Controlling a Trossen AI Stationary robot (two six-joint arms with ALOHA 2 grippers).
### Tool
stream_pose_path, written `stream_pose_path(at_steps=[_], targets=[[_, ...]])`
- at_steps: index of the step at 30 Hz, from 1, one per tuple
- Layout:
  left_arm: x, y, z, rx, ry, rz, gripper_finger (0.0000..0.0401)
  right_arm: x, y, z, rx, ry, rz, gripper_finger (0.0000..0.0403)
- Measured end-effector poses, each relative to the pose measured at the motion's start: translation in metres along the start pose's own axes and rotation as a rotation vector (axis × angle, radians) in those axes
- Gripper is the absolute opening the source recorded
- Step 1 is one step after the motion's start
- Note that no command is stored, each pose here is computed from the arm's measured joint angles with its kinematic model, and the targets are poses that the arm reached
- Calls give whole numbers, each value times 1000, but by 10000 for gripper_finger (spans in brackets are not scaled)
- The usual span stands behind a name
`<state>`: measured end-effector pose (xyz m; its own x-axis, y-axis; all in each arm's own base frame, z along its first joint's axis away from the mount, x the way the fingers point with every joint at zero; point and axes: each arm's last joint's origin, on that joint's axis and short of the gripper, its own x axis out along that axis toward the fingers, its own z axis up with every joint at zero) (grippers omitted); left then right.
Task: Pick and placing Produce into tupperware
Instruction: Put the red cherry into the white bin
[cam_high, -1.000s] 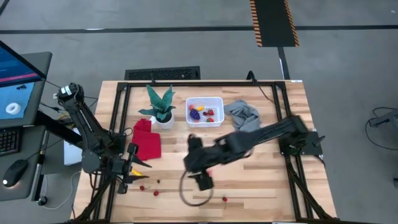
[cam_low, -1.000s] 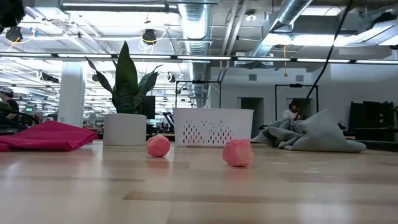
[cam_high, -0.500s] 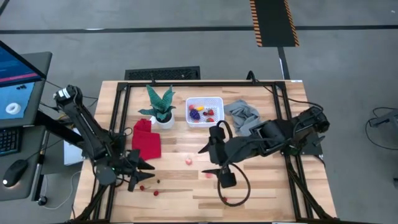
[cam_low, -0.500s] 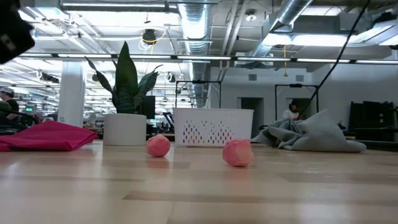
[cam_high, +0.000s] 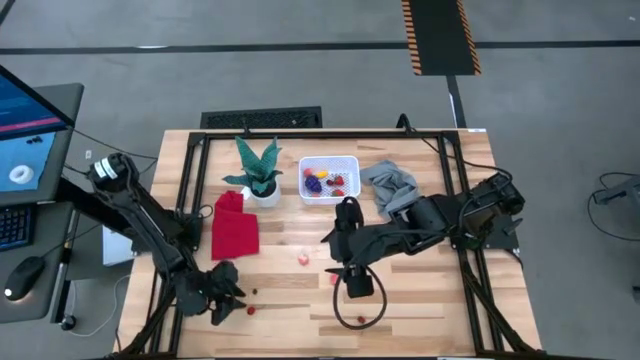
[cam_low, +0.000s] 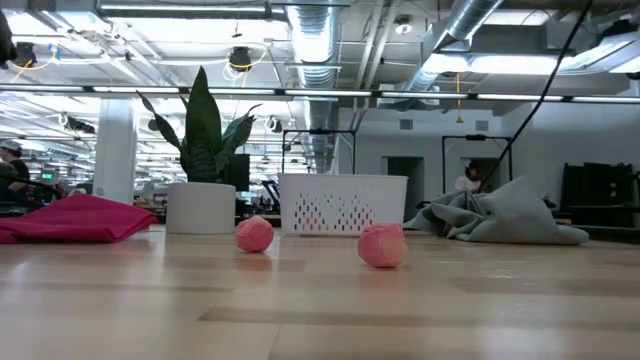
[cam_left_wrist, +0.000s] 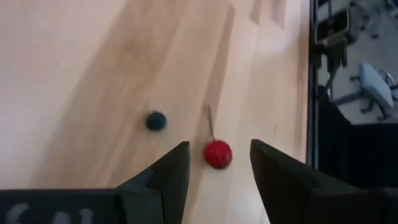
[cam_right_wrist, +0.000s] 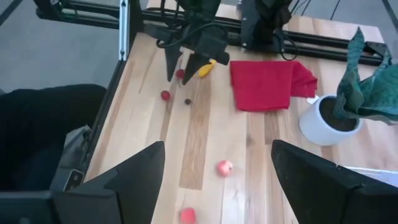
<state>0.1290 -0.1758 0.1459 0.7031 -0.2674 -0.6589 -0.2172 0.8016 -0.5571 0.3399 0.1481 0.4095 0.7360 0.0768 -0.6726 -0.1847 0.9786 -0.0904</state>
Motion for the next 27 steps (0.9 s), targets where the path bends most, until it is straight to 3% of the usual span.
stream_pose_path(at_steps=[3, 9, 14, 18, 27], targets=[[4, -4, -3, 25, 44, -24, 160, 0, 0, 0, 4, 1, 0, 317], [15, -25, -9, 193, 148, -52, 160, 0, 1, 0, 4, 1, 2, 317], [33, -21, -18, 243, 238, 121, 160, 0, 1, 0, 5, 0, 3, 317], [44, -22, -21, 256, 240, 203, 160, 0, 1, 0, 18, 0, 3, 317], [46, -34, -15, 345, 146, 227, 160, 0, 1, 0, 22, 0, 3, 317]])
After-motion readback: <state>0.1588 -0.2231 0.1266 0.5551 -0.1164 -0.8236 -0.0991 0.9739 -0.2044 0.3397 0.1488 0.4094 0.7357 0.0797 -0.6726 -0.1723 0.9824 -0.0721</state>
